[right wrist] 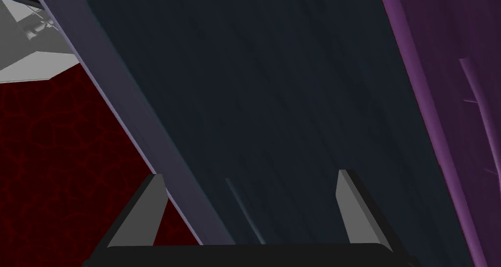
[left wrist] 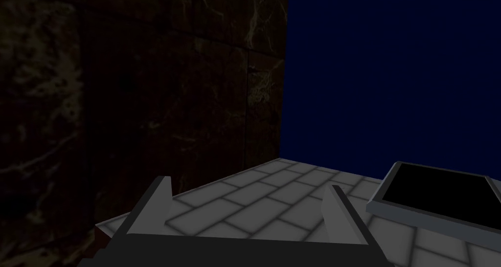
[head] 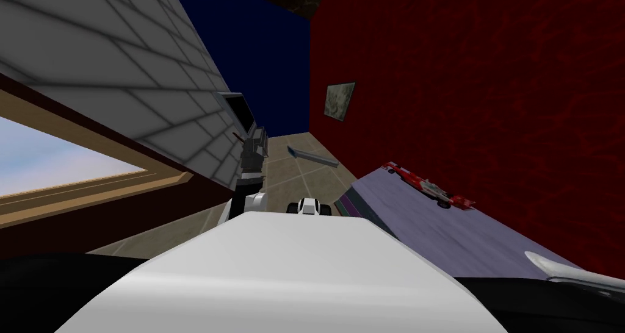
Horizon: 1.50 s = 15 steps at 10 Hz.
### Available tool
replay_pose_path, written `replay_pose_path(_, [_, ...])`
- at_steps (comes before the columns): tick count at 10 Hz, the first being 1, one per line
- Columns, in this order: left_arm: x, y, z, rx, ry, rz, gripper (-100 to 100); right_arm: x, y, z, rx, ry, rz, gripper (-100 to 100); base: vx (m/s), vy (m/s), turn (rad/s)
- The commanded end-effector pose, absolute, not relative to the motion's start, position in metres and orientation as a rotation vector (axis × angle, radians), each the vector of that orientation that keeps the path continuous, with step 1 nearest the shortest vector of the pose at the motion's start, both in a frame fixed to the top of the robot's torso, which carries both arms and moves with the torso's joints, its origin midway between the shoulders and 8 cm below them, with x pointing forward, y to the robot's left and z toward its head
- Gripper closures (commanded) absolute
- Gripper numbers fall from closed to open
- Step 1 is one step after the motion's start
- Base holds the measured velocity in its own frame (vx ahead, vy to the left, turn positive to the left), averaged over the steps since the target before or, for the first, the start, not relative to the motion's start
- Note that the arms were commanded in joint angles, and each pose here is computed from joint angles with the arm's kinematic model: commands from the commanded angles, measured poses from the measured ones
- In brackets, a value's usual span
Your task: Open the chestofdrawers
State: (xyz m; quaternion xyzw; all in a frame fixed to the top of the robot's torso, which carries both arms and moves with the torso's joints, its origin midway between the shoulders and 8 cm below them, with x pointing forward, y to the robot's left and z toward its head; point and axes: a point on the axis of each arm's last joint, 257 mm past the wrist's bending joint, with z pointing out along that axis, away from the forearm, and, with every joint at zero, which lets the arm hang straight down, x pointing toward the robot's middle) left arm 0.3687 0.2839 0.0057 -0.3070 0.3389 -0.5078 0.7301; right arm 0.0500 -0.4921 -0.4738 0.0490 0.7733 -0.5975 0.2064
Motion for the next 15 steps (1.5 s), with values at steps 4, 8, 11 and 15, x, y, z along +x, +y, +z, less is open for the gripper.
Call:
replay_pose_path(4, [0.369,0.284,0.006,-0.676,0.746,-1.118,0,0.04,-0.483,-0.458,-0.062,2.068,-1.774,-100,0.067,-0.022,0.129])
replay_pose_path(8, [0.369,0.284,0.006,-0.676,0.746,-1.118,0,0.04,-0.481,-0.448,-0.152,2.018,-1.811,-100,0.044,-0.019,0.076])
replay_pose_path(11, [0.369,0.284,0.006,-0.676,0.746,-1.118,0,0.036,-0.498,-0.447,-0.119,2.028,-1.857,100,-0.043,0.011,0.124])
replay_pose_path(15, [0.369,0.284,0.006,-0.676,0.746,-1.119,0,0.026,-0.529,-0.444,-0.027,2.061,-1.943,100,-0.163,0.086,0.321])
